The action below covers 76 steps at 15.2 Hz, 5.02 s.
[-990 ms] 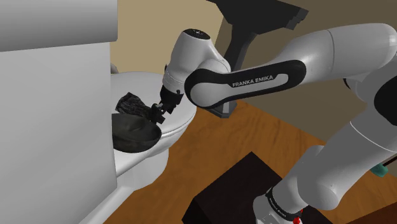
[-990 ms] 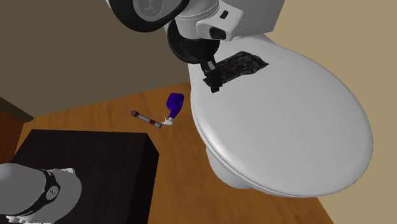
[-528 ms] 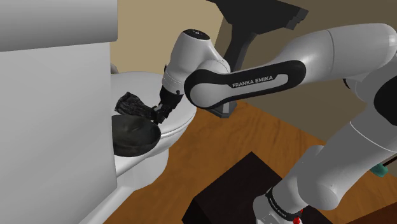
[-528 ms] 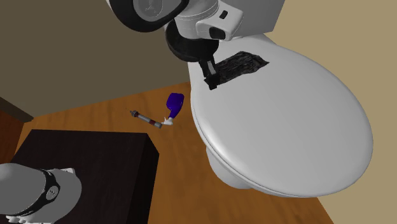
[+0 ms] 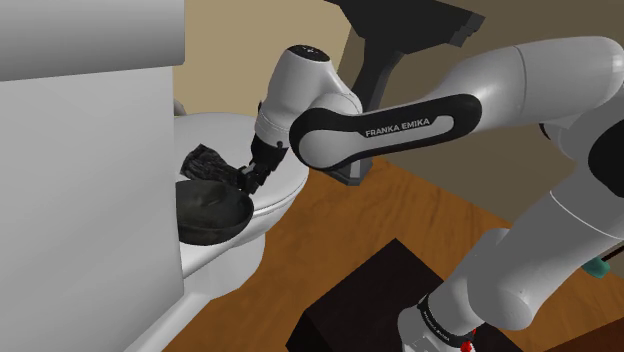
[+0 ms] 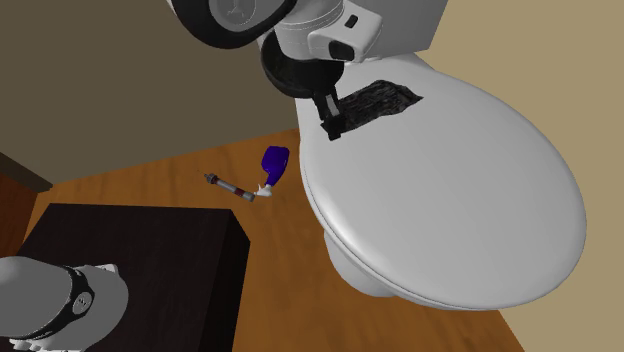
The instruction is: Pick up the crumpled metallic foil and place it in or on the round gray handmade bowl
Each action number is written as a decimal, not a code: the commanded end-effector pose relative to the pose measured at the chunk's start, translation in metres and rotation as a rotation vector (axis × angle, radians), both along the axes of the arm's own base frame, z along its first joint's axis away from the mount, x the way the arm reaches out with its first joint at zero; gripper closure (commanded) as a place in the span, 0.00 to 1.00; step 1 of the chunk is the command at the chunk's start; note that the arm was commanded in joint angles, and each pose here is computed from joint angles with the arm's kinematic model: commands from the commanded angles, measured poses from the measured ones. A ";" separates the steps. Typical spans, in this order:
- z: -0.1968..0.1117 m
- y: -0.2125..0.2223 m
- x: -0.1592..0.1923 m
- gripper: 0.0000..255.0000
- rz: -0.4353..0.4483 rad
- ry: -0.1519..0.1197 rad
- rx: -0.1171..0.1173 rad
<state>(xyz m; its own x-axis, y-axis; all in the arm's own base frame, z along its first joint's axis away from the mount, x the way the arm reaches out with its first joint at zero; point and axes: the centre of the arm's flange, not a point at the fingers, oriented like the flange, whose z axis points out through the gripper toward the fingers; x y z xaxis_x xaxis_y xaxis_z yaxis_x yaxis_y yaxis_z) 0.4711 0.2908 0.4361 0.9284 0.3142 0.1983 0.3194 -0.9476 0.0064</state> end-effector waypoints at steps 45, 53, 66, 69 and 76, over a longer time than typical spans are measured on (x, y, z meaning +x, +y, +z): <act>0.147 0.095 -0.129 1.00 0.000 0.001 0.000; 0.104 0.095 -0.129 1.00 0.000 0.001 0.000; 0.089 0.095 -0.129 0.00 0.000 0.001 0.000; 0.089 0.095 -0.129 0.00 0.000 0.001 0.000; 0.138 0.092 -0.139 0.00 0.001 0.001 0.000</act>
<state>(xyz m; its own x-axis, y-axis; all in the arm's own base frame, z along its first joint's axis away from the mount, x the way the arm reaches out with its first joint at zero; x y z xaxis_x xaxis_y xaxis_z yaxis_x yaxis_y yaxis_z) 0.3330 0.3817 0.5717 0.9283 0.3147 0.1978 0.3199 -0.9474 0.0062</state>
